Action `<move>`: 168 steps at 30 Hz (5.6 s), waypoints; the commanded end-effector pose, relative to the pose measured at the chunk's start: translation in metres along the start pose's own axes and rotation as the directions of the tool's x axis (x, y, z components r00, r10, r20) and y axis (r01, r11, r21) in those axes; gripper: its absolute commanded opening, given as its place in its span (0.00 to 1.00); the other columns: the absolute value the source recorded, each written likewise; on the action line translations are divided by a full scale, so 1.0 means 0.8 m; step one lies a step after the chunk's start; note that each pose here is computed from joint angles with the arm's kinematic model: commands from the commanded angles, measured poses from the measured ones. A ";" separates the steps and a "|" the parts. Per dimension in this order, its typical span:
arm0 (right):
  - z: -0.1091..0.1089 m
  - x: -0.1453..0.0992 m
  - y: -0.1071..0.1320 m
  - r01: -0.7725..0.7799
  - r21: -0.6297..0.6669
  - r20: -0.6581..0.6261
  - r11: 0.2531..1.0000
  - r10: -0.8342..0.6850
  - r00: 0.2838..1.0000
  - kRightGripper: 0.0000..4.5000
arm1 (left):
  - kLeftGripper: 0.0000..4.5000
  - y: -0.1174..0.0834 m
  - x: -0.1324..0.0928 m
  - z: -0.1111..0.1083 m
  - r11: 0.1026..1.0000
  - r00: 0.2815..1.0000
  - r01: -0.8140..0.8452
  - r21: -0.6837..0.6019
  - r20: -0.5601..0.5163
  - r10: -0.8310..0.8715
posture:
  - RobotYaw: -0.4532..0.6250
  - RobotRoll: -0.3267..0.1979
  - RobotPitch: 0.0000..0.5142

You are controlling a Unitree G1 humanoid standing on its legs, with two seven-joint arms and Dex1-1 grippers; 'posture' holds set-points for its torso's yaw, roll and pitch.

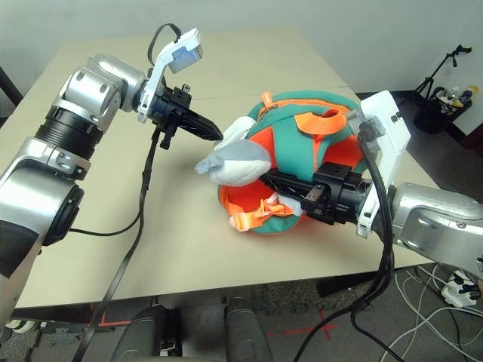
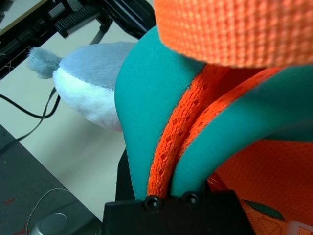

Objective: Put the pencil case into the backpack and zip it.

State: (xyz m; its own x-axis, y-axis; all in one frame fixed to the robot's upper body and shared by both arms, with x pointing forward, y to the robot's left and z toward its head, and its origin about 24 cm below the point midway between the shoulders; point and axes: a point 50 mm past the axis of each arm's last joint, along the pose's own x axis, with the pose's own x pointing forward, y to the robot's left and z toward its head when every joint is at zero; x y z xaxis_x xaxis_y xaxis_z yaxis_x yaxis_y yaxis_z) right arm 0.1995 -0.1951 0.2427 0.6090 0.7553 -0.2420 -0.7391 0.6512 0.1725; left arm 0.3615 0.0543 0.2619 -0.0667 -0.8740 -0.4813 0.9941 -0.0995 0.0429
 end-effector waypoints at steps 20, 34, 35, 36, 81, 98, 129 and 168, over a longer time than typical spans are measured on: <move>-0.002 0.007 0.011 -0.059 0.003 -0.008 0.998 0.059 0.998 0.02 | 0.00 0.006 0.067 0.025 0.997 0.984 -0.071 0.044 0.165 0.063 | 0.24 0.62 0.16; -0.004 0.015 -0.003 -0.074 0.007 -0.009 0.997 0.074 0.997 0.02 | 0.70 -0.057 -0.065 0.043 0.959 0.985 -0.174 0.223 0.044 0.169 | 0.33 0.62 0.13; -0.004 0.015 -0.005 -0.076 0.007 -0.009 0.997 0.076 0.997 0.02 | 0.76 -0.063 -0.064 0.040 0.962 0.986 -0.164 0.218 0.035 0.161 | 0.34 0.62 0.13; -0.004 0.016 -0.006 -0.078 0.007 -0.011 0.997 0.079 0.997 0.02 | 0.86 -0.068 -0.061 0.037 0.965 0.988 -0.153 0.215 0.027 0.151 | 0.34 0.62 0.13; -0.008 0.030 -0.009 -0.119 0.012 -0.008 0.993 0.119 0.993 0.02 | 0.08 -0.062 -0.038 0.023 0.950 0.946 -0.293 0.111 0.176 0.271 | 0.36 0.62 0.14; -0.009 0.035 -0.010 -0.135 0.010 -0.006 0.991 0.135 0.991 0.02 | 0.08 -0.062 -0.081 -0.092 0.891 0.922 -0.378 -0.253 -0.021 0.386 | 0.37 0.62 0.12; -0.043 0.011 -0.056 0.243 0.053 -0.158 0.969 -0.232 0.960 0.55 | 0.78 -0.091 -0.014 -0.148 0.814 0.932 -0.307 -0.493 0.018 0.362 | 0.37 0.62 0.15; -0.061 -0.159 -0.196 0.744 0.192 -0.036 0.640 -0.753 0.657 0.99 | 1.00 -0.118 -0.235 -0.346 -0.330 -0.122 -0.844 -0.423 -0.448 0.886 | 0.34 0.62 0.06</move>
State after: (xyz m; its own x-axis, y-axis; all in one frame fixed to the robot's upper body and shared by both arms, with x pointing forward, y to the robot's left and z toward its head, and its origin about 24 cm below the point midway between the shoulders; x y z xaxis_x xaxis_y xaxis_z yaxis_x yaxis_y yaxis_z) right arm 0.2168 -0.3951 0.2087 0.9461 0.0214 -0.3231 0.0318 0.9868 0.1585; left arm 0.3033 0.3597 0.1167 0.9364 0.2152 -0.2773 -0.2221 0.9750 0.0068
